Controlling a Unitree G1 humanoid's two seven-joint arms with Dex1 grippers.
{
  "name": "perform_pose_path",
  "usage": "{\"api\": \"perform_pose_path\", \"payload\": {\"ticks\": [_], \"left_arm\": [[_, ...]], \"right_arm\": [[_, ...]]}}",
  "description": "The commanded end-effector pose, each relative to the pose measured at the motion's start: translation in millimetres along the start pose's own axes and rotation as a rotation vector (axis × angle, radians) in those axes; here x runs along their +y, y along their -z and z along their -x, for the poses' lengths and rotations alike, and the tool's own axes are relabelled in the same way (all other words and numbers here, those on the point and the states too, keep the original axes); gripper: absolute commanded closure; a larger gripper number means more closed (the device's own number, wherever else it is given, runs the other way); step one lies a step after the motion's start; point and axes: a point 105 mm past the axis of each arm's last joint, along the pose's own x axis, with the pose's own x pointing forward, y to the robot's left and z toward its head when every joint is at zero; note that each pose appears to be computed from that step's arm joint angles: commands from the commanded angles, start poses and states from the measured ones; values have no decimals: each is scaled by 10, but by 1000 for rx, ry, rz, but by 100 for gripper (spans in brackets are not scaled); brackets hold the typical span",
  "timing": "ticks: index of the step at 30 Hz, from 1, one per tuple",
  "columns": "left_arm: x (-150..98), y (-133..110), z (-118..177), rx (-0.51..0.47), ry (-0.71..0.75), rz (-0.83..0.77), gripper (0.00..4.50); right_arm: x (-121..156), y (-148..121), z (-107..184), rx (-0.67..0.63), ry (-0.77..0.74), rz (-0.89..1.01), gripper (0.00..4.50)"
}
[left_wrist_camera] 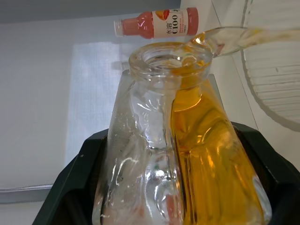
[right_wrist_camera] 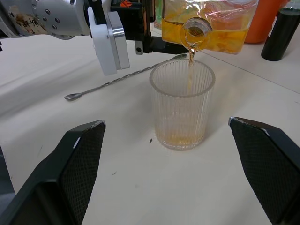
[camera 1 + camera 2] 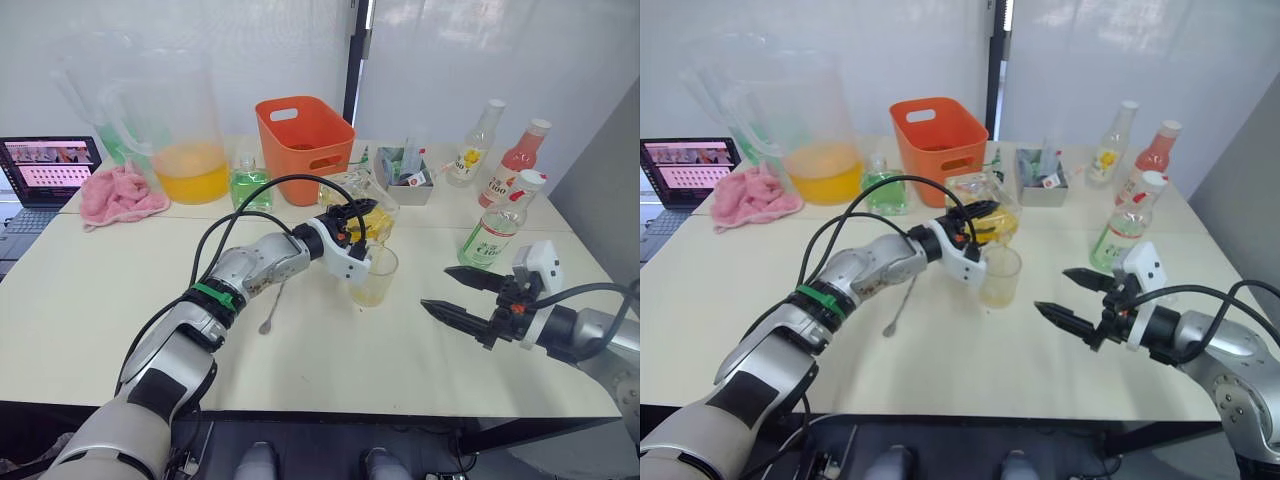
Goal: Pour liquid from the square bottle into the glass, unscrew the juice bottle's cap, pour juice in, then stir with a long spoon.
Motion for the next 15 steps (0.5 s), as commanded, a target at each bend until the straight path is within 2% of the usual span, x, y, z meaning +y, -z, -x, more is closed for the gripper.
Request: {"api": "perform_pose_path", "payload": {"ticks": [1, 6, 12, 15], "left_arm": [[515, -34, -16, -26, -172, 18, 170], [565, -56, 5, -46, -185, 149, 170], [656, -69, 84, -93, -196, 450, 170], [735, -80, 144, -115, -214, 501, 170]], "right_arm": [[-18, -87, 12, -28, 8, 48, 5], [-22, -76, 11, -25, 6, 49, 5], [-34, -84, -7, -22, -5, 52, 5], [-42, -128, -29, -35, -18, 59, 5]]}}
